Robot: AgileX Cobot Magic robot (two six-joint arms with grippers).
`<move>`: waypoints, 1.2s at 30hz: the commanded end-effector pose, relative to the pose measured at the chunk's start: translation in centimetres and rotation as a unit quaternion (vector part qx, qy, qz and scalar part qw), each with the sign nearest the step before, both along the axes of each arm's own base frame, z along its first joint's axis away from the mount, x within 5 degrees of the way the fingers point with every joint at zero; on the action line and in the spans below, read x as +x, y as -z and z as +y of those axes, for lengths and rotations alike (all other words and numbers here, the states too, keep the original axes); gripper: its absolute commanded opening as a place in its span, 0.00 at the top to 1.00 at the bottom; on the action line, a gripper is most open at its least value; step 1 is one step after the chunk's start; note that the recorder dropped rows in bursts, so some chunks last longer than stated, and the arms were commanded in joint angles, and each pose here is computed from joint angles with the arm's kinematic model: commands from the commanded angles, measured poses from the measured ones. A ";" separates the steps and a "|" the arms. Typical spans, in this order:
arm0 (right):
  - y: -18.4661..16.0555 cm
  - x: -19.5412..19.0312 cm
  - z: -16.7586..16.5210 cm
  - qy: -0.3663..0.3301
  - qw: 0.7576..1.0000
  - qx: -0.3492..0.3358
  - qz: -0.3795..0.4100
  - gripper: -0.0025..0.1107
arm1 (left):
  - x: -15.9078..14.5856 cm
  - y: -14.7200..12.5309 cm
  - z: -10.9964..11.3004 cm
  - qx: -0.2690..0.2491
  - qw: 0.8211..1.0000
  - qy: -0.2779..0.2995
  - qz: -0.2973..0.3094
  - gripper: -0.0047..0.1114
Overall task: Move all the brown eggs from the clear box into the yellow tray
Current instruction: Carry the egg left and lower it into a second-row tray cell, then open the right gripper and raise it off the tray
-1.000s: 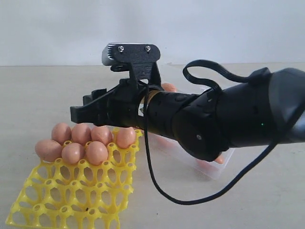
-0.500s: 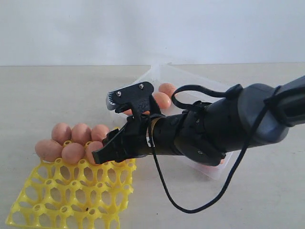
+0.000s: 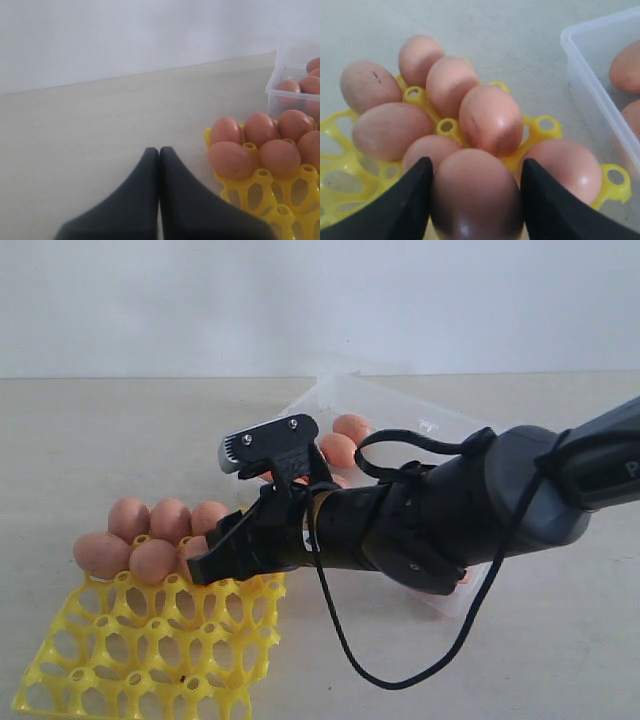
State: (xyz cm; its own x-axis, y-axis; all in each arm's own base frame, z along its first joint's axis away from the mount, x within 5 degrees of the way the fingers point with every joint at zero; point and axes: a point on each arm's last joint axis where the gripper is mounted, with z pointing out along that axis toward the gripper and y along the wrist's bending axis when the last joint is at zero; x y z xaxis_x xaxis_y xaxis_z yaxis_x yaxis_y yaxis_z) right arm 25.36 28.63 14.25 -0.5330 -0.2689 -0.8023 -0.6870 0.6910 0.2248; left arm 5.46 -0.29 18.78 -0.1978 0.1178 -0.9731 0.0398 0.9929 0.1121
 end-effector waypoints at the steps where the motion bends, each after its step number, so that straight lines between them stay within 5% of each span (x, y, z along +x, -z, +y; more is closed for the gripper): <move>1: 0.4 0.2 0.1 0.003 1.000 0.006 0.001 0.98 | 0.0 0.0 0.0 0.003 1.000 0.003 -0.003 1.00; 9: 0.3 0.3 0.1 0.002 1.000 0.010 -0.001 0.96 | 0.0 0.0 0.0 0.003 1.000 0.003 -0.003 1.00; 16: 0.3 0.3 0.1 0.002 1.000 0.010 -0.001 0.54 | 0.0 0.0 0.0 0.003 1.000 0.003 -0.003 1.00; 19: 0.3 0.3 0.1 0.002 1.000 0.010 -0.001 0.45 | 0.0 0.0 0.0 0.003 1.000 0.003 -0.003 1.00; 30: -0.4 0.3 0.2 0.017 0.999 0.039 0.010 0.43 | 0.0 0.0 0.0 0.003 1.000 0.003 -0.003 1.00; 36: -5.6 -0.2 -0.3 0.018 0.995 0.093 -0.030 0.43 | 0.0 0.0 0.0 0.003 1.000 0.003 -0.003 1.00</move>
State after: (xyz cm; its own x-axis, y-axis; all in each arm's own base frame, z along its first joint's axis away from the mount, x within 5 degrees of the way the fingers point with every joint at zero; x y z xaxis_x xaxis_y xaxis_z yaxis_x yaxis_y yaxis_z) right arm 25.30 28.71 16.75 -0.5344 -0.1612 -0.8297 -0.6675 0.6827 0.2972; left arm 5.46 -0.29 18.78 -0.1978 0.1178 -0.9731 0.0398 0.9929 0.1121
